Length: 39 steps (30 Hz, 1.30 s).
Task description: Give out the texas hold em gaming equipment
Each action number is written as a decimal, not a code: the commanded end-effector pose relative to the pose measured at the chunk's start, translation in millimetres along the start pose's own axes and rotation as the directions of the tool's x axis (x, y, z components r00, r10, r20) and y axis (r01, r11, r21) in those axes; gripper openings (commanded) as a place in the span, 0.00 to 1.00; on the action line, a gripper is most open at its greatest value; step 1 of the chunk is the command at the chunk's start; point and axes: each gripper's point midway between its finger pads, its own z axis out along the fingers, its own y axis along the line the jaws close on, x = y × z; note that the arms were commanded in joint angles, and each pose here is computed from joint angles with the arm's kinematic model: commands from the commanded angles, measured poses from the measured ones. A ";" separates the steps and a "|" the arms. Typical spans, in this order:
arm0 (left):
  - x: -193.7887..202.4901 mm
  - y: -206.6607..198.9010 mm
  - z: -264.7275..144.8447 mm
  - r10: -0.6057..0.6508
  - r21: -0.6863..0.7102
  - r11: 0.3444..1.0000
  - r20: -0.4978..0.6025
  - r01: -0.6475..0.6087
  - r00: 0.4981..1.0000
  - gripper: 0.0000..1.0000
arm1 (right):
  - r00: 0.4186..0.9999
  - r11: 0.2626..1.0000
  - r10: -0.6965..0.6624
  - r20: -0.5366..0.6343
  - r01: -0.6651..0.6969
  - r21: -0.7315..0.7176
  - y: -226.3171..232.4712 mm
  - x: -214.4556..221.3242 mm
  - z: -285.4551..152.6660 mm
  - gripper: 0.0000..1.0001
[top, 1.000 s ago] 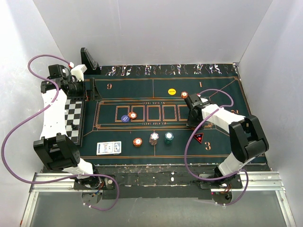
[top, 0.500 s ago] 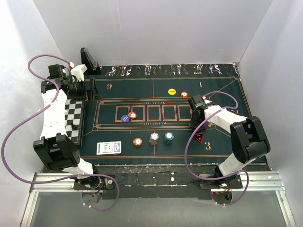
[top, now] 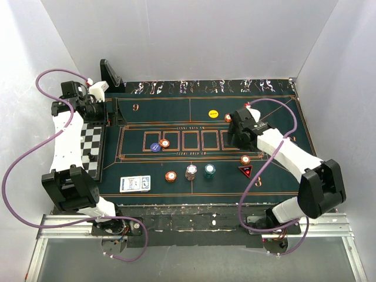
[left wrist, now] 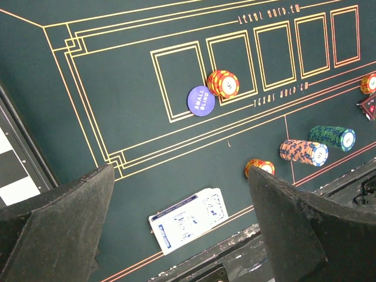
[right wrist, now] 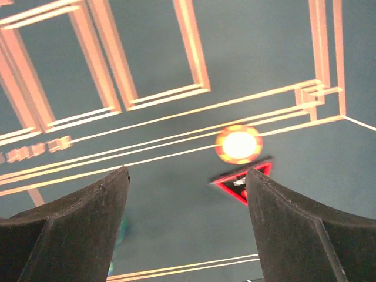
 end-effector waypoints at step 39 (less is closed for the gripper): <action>-2.3 -6.6 -9.1 0.012 0.012 1.000 0.041 -0.013 0.999 0.98 | 0.740 0.668 -0.672 -0.009 0.601 -0.438 197.2 132.9 -46.7 0.77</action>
